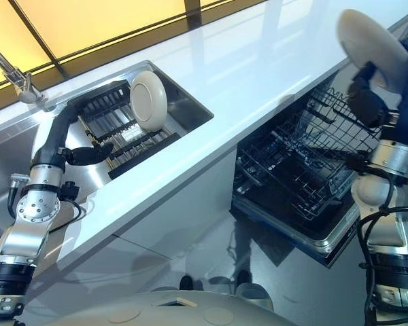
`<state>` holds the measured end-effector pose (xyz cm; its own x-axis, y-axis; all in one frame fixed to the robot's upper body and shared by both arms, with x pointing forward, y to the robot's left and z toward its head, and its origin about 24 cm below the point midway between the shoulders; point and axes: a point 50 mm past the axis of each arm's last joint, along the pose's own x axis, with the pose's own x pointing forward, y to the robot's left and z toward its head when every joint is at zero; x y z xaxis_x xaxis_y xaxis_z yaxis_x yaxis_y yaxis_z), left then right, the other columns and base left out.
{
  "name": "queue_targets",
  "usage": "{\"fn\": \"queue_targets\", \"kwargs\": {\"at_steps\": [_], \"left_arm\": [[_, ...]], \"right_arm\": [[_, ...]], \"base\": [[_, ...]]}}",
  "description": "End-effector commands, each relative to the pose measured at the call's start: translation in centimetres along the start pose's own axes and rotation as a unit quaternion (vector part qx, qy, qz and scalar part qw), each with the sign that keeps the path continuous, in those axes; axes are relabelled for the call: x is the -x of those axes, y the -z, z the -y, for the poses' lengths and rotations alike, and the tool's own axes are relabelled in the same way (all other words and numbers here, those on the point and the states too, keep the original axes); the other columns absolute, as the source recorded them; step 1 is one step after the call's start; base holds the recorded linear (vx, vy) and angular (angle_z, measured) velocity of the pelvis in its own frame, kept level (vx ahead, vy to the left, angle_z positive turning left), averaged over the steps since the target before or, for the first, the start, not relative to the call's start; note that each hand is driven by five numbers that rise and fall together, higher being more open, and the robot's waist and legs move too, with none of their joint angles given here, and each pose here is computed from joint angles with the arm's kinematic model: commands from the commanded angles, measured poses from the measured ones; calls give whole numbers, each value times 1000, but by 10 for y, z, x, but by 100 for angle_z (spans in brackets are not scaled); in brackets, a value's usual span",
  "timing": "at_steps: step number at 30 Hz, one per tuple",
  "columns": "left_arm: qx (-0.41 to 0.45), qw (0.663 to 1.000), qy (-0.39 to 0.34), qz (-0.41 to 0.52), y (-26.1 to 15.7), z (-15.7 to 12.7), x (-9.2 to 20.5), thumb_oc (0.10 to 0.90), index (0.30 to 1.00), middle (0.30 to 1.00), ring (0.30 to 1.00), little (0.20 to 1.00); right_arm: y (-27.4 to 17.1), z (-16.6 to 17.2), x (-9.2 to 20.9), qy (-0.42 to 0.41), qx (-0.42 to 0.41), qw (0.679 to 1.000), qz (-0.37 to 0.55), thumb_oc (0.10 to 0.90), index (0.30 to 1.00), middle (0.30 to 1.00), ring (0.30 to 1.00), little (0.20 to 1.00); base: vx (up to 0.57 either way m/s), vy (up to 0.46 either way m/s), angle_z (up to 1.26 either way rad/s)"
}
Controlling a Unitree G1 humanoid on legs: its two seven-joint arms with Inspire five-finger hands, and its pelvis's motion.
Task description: Pick up plates and place into dishwasher.
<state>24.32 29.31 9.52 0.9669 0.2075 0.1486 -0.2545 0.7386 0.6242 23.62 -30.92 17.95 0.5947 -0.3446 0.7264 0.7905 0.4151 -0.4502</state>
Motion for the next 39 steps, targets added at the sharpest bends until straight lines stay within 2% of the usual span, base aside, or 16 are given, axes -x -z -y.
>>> {"fn": "queue_targets", "kwargs": {"at_steps": [1,7,13,16,20,25,32,39], "left_arm": [[2,996,-62,62,-20,-35,-11,800,900,900,900,900],[23,996,-69,44,-7,-38,-1,800,900,900,900,900],[29,996,-67,55,-10,-38,-2,800,900,900,900,900],[30,995,-65,72,-18,-37,-7,800,900,900,900,900],[34,991,-63,109,-38,-36,-20,800,900,900,900,900],[35,985,-77,150,-61,-42,-33,800,900,900,900,900],[38,981,-82,172,-71,-45,-37,800,900,900,900,900],[43,977,-80,191,-79,-43,-40,800,900,900,900,900]], "right_arm": [[-8,23,-17,69,-1,997,31,100,300,300,300,200],[40,11,8,-13,-2,994,-104,100,300,300,300,200],[65,1,17,-61,36,985,-157,100,300,300,300,200],[77,0,9,-77,89,979,-166,100,300,300,300,200],[85,4,-14,-53,139,972,-180,100,300,300,300,200],[89,14,-45,4,150,965,-217,100,300,300,300,200],[92,21,-61,43,142,955,-257,100,300,300,300,200],[93,12,-70,10,145,948,-284,100,300,300,300,200]], "base": [[15,-34,-2],[20,-41,-2],[49,-52,3],[42,-70,6],[-77,-108,20],[-150,-135,26],[-70,-86,20],[-51,-43,11]]}}
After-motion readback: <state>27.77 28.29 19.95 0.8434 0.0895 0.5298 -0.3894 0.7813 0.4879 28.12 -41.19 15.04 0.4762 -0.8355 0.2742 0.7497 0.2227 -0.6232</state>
